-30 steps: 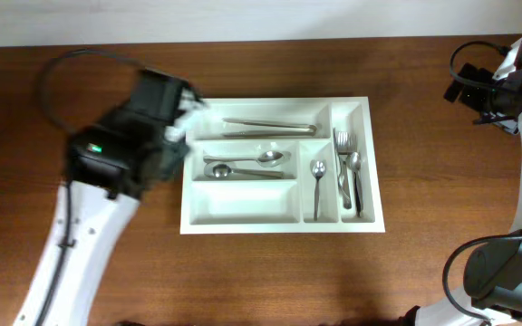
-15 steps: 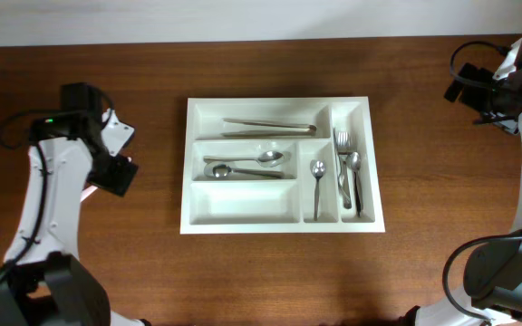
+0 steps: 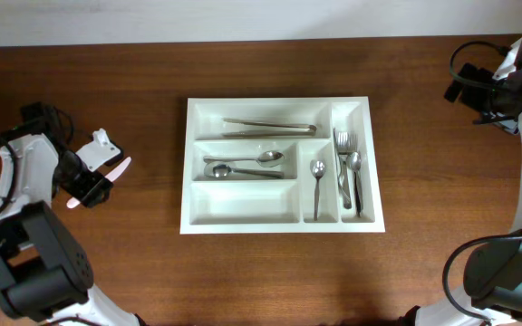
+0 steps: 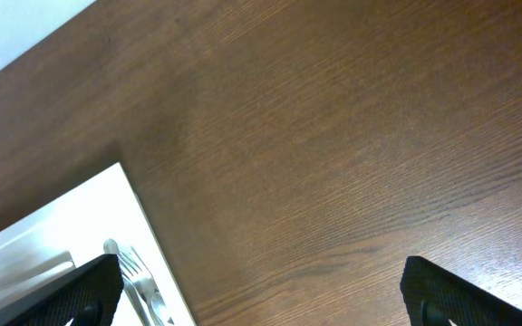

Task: Pack container
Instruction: 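Move the left gripper to the pink plastic knife and grasp it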

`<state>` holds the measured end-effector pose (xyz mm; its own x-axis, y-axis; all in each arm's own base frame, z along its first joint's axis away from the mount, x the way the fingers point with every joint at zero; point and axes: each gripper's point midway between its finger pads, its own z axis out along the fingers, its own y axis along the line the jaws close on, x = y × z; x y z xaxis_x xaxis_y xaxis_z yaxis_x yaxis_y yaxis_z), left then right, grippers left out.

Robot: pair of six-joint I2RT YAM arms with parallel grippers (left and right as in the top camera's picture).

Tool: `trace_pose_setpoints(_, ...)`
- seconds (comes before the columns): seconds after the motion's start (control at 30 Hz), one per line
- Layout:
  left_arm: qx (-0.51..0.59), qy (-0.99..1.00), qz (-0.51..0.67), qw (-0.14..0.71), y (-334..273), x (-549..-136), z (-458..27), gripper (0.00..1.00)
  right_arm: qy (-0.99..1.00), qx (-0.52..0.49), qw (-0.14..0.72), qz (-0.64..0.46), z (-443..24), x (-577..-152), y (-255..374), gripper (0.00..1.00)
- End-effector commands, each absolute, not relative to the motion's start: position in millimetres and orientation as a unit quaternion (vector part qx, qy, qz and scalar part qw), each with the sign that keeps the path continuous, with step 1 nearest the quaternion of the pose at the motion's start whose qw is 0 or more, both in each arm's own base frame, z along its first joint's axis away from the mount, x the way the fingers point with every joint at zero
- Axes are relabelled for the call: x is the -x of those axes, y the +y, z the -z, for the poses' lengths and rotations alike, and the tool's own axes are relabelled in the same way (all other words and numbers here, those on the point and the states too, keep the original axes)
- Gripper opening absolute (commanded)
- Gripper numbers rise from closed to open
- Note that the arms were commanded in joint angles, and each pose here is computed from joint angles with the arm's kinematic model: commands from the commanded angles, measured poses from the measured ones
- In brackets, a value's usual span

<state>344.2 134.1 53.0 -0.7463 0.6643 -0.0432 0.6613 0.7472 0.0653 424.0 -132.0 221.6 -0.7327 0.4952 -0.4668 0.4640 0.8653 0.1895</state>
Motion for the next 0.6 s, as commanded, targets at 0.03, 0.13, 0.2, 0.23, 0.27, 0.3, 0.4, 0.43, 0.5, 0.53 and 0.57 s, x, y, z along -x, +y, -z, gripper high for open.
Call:
trace_pose_setpoints(0.03,-0.396,0.917,-0.018,0.03,137.6,-352.1,-31.2,0.75,0.927,-0.257,0.273,-0.029,-231.7,-426.4,-134.3,0.99)
trace_pose_setpoints(0.13,-0.414,0.91,-0.023,-0.002,146.0,-346.9,-13.7,0.74,0.927,-0.257,0.273,-0.029,-231.7,-426.4,-134.3,0.98)
trace_pose_setpoints(0.2,-0.432,0.902,-0.023,-0.016,149.0,-344.9,-4.6,0.7,0.927,-0.257,0.273,-0.029,-231.7,-426.4,-134.3,0.99)
trace_pose_setpoints(0.23,-0.432,0.901,-0.028,-0.017,151.5,-347.7,-0.2,0.69,0.927,-0.257,0.273,-0.029,-231.7,-426.4,-134.3,0.99)
trace_pose_setpoints(0.27,-0.432,0.901,-0.034,-0.013,153.5,-351.7,2.7,0.69,0.927,-0.257,0.273,-0.029,-231.7,-426.4,-134.3,0.98)
trace_pose_setpoints(0.3,-0.431,0.901,-0.038,-0.009,154.6,-354.7,4.4,0.68,0.927,-0.257,0.273,-0.029,-231.7,-426.4,-134.3,0.99)
trace_pose_setpoints(0.4,-0.431,0.901,-0.046,-0.002,156.9,-360.2,5.0,0.68,0.927,-0.257,0.273,-0.029,-231.7,-426.3,-134.3,0.99)
trace_pose_setpoints(0.43,-0.431,0.901,-0.047,-0.001,157.1,-360.6,5.0,0.68,0.927,-0.257,0.273,-0.029,-231.7,-426.4,-134.3,0.99)
trace_pose_setpoints(0.5,-0.431,0.901,-0.047,-0.001,157.2,-360.5,5.0,0.68,0.927,-0.257,0.273,-0.029,-231.7,-426.4,-134.3,0.99)
trace_pose_setpoints(0.53,-0.431,0.901,-0.047,-0.001,157.0,-360.6,5.0,0.67,0.927,-0.257,0.273,-0.029,-231.7,-426.4,-134.3,0.99)
trace_pose_setpoints(0.57,-0.431,0.901,-0.046,-0.001,156.9,-360.6,5.3,0.66,0.927,-0.257,0.273,-0.029,-231.7,-426.4,-134.3,0.98)
